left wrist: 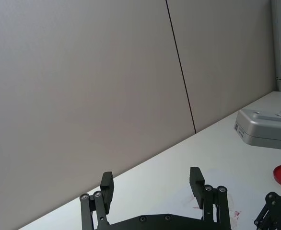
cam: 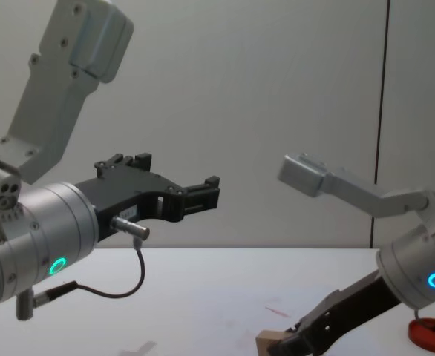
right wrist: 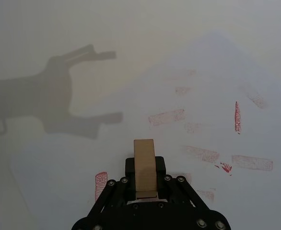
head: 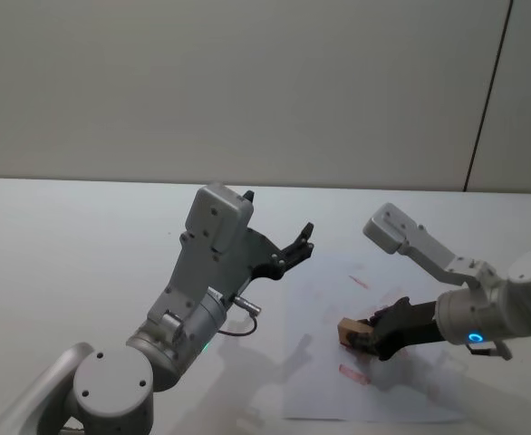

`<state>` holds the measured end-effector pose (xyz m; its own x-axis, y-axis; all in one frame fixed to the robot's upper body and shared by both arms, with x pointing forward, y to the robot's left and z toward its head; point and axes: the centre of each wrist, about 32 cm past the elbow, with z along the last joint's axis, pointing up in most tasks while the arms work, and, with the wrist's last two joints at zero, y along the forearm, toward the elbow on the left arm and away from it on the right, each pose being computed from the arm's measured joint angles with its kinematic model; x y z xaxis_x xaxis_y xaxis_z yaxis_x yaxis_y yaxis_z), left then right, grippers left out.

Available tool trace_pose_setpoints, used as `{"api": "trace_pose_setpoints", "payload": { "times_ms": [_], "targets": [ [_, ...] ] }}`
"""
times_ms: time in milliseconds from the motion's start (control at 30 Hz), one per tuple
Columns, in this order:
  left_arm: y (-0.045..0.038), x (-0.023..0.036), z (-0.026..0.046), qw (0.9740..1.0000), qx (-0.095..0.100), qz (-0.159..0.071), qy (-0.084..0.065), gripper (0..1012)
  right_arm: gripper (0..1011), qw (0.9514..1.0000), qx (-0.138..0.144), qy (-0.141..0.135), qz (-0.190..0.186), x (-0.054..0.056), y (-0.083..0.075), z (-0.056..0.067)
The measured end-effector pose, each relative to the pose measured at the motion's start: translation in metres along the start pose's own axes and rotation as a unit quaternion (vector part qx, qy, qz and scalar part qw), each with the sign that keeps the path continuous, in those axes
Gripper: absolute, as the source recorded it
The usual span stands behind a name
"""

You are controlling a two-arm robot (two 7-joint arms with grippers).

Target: Use the one hand to pick up the stamp and affix it onto the A4 paper.

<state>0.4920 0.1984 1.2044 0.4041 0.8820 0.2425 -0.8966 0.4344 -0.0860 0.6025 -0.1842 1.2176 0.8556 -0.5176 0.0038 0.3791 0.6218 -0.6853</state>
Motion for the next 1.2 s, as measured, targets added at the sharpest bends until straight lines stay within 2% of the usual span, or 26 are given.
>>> {"api": "trace_pose_setpoints", "payload": {
  "times_ms": [1200],
  "targets": [
    [0.0000,0.0000,0.0000,1.0000,0.000,0.000,0.000,1002,217,0.9999,0.006,0.010,-0.006,-0.001,0.000,-0.018]
  ]
}}
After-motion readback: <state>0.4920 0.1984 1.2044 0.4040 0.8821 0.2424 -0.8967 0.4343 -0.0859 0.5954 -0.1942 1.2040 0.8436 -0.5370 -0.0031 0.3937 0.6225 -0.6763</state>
